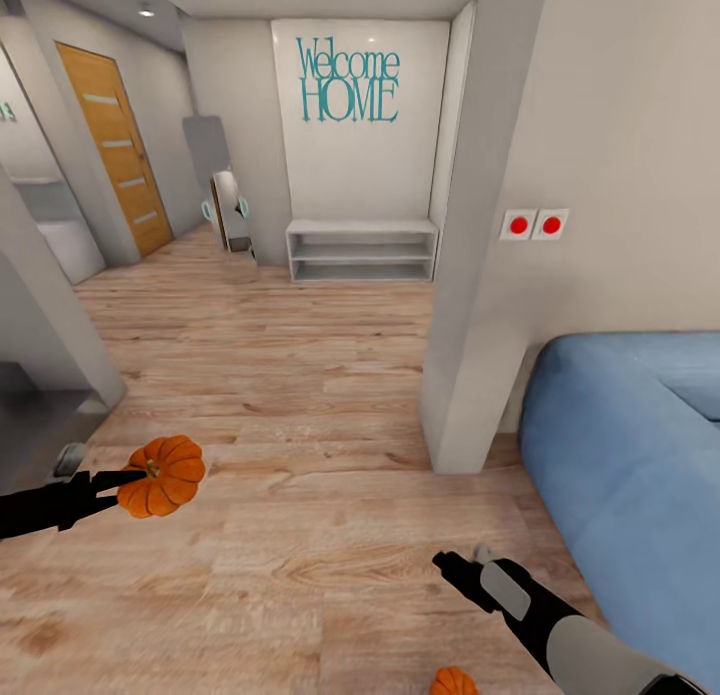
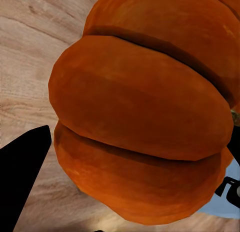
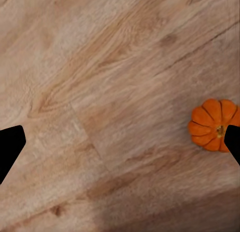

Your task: Place each of the two pumpkins and all three candles from the living room inside a cabinet in the living room (use any cabinet), then make sure every cabinet is closed, and position the cauldron so it is next to a table in the living room.

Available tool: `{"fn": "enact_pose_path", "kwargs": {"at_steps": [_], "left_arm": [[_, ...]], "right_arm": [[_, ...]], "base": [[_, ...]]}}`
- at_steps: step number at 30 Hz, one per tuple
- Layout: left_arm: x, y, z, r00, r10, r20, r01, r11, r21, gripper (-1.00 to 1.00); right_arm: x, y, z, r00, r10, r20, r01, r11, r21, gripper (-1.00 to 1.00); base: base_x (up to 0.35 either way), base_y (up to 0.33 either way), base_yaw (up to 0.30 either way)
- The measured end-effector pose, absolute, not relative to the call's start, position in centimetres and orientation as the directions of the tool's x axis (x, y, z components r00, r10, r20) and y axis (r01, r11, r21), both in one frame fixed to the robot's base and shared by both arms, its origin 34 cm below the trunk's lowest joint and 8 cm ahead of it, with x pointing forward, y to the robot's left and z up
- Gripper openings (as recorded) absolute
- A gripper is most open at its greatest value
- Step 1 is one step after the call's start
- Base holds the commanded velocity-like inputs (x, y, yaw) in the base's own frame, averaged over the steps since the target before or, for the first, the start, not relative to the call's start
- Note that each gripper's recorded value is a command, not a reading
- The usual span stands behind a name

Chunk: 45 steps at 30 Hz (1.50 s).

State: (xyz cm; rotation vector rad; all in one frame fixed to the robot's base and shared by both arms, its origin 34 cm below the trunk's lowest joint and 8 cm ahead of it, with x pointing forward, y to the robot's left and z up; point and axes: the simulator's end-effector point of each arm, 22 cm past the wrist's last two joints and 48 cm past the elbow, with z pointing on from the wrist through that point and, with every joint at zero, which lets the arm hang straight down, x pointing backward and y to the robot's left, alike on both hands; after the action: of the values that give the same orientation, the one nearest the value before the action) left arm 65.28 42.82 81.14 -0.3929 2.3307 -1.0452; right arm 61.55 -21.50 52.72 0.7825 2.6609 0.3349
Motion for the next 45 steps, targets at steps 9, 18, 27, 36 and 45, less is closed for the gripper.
{"fn": "enact_pose_path", "kwargs": {"at_steps": [9, 18, 27, 36, 45], "left_arm": [[65.2, 42.7, 79.7, -0.806, -0.465, -0.366, -0.035, 0.655, -0.755, -1.0], [65.1, 42.7, 78.0, -0.807, -0.462, -0.367, -0.033, 0.656, -0.754, -1.0], [64.8, 42.5, 76.3, -0.811, -0.458, -0.365, -0.032, 0.658, -0.752, -1.0], [64.8, 42.5, 75.9, -0.811, -0.458, -0.365, -0.032, 0.657, -0.754, -1.0], [64.8, 42.5, 75.8, -0.812, -0.455, -0.365, -0.032, 0.66, -0.75, -1.0]], "right_arm": [[61.4, -21.8, 51.0, -0.785, 0.558, -0.27, 0.478, 0.822, 0.312, 1.0], [60.9, -22.7, 49.0, -0.773, 0.569, -0.28, 0.494, 0.818, 0.296, 1.0], [60.7, -22.9, 47.3, -0.772, 0.567, -0.286, 0.494, 0.819, 0.291, 1.0], [60.8, -25.3, 46.6, -0.728, 0.586, -0.357, 0.525, 0.81, 0.26, 1.0], [60.7, -25.4, 46.5, -0.722, 0.593, -0.355, 0.533, 0.805, 0.26, 1.0]], "base": [[0.0, 0.0, -0.153], [0.0, 0.0, -0.023], [0.0, 0.0, -0.009], [0.0, 0.0, -0.002], [-0.142, 0.099, -0.027]]}}
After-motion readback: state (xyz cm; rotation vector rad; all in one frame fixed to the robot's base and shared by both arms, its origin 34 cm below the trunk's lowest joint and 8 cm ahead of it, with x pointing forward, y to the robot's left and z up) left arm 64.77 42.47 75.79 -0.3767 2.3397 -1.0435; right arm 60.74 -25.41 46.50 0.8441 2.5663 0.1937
